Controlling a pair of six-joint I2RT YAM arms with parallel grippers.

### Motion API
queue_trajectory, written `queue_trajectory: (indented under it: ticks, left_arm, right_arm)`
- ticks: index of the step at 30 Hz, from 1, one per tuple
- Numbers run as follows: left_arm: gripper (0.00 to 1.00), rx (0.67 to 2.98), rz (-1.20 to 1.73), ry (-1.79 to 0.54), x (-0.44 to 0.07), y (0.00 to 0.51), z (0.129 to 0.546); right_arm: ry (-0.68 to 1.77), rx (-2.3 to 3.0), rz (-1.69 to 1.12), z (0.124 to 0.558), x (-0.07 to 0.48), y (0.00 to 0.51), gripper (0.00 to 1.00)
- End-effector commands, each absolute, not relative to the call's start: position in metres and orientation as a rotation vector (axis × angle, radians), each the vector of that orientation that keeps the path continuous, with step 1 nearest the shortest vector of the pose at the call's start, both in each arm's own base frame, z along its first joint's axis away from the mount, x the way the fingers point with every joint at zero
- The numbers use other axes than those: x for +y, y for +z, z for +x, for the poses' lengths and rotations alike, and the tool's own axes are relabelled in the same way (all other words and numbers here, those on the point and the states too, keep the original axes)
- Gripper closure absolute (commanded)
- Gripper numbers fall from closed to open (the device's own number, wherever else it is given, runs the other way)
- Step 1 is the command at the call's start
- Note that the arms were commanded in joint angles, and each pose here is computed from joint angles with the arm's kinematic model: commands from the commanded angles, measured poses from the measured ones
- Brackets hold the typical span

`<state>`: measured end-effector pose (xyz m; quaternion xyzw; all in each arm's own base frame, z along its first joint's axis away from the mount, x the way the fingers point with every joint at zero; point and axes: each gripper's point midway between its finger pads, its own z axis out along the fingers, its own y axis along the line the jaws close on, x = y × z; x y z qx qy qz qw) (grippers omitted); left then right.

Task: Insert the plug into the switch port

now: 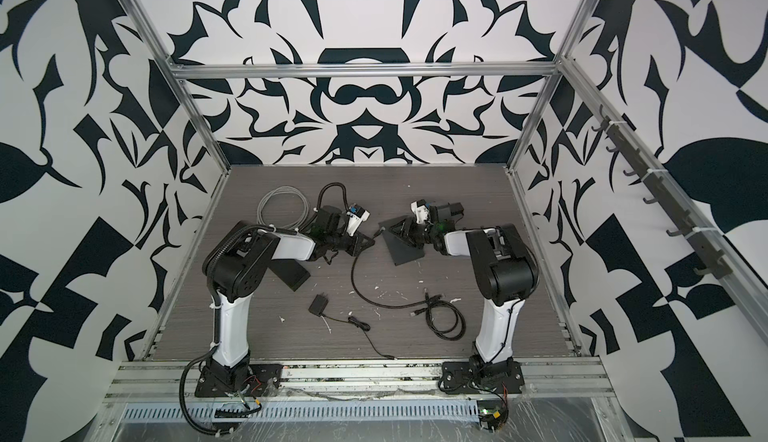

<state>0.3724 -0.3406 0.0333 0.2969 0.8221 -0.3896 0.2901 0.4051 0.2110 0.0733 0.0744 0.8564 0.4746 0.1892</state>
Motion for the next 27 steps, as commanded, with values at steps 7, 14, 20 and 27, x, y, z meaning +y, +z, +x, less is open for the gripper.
queue_trajectory:
  ticks: [7,14,20,27]
  left_arm:
    - [0.98,2.29,0.884,-0.918,-0.324,0.027,0.368]
    - [0.98,2.338,0.898,-0.899,-0.322,0.017,0.367]
    - [0.99,2.306,0.898,-0.885,-0.317,0.028,0.367]
    - [0.99,2.321,0.935,-0.862,-0.317,0.03,0.368]
  right_arm:
    - [0.863,2.479,0.059,0.41,0.171,0.084,0.51]
    - [0.608,2.472,-0.032,0.424,0.154,0.079,0.46]
    - [0.54,2.483,-0.129,0.437,0.166,0.072,0.45]
    - [0.435,2.533,-0.196,0.443,0.175,0.056,0.44]
